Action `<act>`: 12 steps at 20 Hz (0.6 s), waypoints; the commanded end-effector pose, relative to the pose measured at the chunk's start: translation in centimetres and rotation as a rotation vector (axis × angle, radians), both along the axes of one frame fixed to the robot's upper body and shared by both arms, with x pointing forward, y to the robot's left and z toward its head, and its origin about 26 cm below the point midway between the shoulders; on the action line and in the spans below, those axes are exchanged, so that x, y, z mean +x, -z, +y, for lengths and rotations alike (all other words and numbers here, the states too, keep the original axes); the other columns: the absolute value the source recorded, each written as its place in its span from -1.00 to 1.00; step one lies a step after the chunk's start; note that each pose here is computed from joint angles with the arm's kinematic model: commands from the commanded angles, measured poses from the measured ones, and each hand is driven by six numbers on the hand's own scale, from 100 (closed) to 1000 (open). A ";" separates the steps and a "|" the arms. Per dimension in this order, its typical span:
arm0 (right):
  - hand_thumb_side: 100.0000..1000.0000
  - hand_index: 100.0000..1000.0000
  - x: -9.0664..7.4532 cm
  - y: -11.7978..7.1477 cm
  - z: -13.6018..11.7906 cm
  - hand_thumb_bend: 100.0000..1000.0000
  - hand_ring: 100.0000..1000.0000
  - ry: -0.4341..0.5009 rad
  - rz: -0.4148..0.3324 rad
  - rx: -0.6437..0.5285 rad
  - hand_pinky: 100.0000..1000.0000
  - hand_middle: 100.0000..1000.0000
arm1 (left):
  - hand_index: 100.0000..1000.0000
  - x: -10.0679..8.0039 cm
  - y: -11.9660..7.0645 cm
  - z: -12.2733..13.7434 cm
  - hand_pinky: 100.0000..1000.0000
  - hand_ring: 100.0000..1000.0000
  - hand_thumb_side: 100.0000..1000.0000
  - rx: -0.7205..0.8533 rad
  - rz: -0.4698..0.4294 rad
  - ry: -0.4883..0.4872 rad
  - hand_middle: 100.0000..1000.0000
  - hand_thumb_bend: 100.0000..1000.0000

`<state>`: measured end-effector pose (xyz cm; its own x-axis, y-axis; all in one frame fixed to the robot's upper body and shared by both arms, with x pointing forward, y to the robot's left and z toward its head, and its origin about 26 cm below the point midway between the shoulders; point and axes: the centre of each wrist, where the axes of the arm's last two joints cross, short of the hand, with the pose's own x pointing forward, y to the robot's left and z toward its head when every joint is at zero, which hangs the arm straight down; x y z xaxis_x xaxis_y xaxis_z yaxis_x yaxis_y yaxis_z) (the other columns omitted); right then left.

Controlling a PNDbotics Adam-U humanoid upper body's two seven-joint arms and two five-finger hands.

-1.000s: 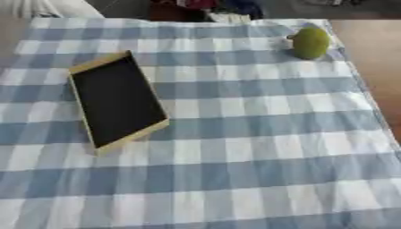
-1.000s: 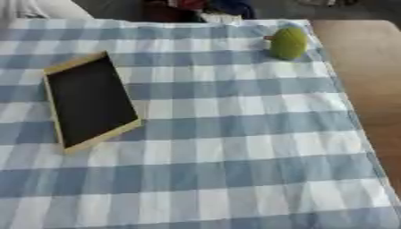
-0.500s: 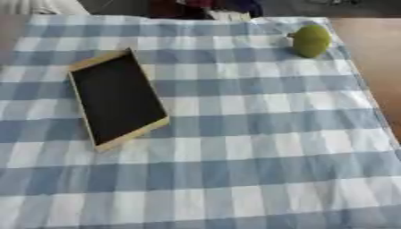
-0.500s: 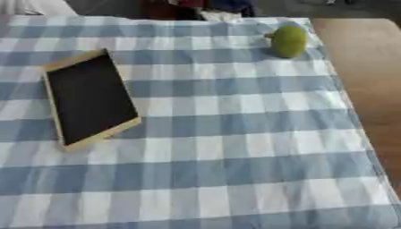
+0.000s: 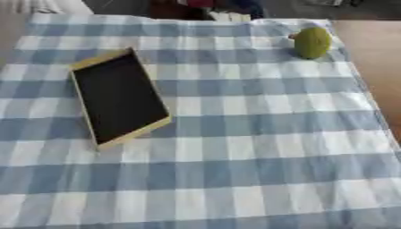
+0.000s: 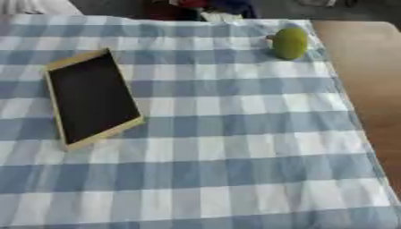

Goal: Pick up objects on the table and place them in the box.

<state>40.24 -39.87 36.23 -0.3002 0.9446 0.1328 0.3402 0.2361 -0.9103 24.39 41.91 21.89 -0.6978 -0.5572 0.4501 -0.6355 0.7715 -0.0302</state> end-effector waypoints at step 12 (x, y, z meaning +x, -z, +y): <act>-1.00 0.74 1.3 1.5 -2.6 -0.43 0.82 -0.092 0.436 -0.360 0.76 0.73 | 0.74 -0.3 -1.3 0.1 0.31 0.03 -0.25 0.039 -0.020 -0.007 0.44 -0.92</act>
<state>42.18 -41.84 33.27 -0.3862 0.9220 -0.0284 -0.0934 -0.0697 -0.9932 24.38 41.91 21.88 -0.6963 -0.5573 0.4523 -0.6371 0.7701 -0.0319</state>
